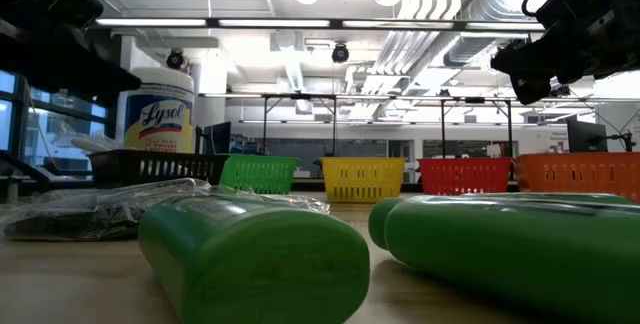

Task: Pick & Place Travel size toiletries
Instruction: Put the black hair brush into the red bin

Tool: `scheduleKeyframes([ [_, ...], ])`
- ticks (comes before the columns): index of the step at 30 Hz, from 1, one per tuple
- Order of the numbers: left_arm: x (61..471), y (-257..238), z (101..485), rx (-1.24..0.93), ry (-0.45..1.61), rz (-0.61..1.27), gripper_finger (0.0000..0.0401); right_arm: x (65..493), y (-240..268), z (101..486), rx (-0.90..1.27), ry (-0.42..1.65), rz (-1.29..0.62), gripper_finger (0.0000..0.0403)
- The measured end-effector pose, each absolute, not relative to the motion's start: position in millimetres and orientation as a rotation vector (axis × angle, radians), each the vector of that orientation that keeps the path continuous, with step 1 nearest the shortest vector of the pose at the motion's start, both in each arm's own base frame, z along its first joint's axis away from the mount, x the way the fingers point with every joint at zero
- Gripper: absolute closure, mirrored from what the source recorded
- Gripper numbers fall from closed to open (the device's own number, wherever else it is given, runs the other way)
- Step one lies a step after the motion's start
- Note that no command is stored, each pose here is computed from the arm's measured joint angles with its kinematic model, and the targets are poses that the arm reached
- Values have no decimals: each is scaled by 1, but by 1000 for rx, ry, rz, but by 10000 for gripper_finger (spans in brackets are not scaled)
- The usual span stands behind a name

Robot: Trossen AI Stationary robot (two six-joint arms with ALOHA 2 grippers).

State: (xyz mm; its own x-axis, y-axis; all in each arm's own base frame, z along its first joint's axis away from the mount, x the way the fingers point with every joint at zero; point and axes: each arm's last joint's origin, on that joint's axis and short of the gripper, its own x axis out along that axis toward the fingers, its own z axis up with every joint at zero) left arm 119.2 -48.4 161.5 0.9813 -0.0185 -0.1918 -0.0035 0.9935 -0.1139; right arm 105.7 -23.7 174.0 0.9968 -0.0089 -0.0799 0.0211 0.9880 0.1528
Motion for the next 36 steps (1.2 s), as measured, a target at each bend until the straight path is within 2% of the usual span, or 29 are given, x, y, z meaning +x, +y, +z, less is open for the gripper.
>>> scheduleKeyframes([
  [4,145,-63,183,-123,217,-34,401,106,-24,174,154,79,-15,400],
  [14,244,-119,183,-1,611,-14,390,105,-23,170,166,122,-14,400],
  [17,269,-149,183,38,691,-68,361,105,-23,167,174,153,-17,400],
  [20,283,-178,185,110,788,-114,315,105,-23,165,179,170,-19,400],
  [27,295,-219,195,169,920,-44,192,104,-23,164,181,181,-22,400],
  [30,298,-218,189,199,980,41,171,104,-23,164,180,178,-24,400],
  [36,308,-208,172,170,1042,110,166,105,-24,165,178,170,-25,400],
])
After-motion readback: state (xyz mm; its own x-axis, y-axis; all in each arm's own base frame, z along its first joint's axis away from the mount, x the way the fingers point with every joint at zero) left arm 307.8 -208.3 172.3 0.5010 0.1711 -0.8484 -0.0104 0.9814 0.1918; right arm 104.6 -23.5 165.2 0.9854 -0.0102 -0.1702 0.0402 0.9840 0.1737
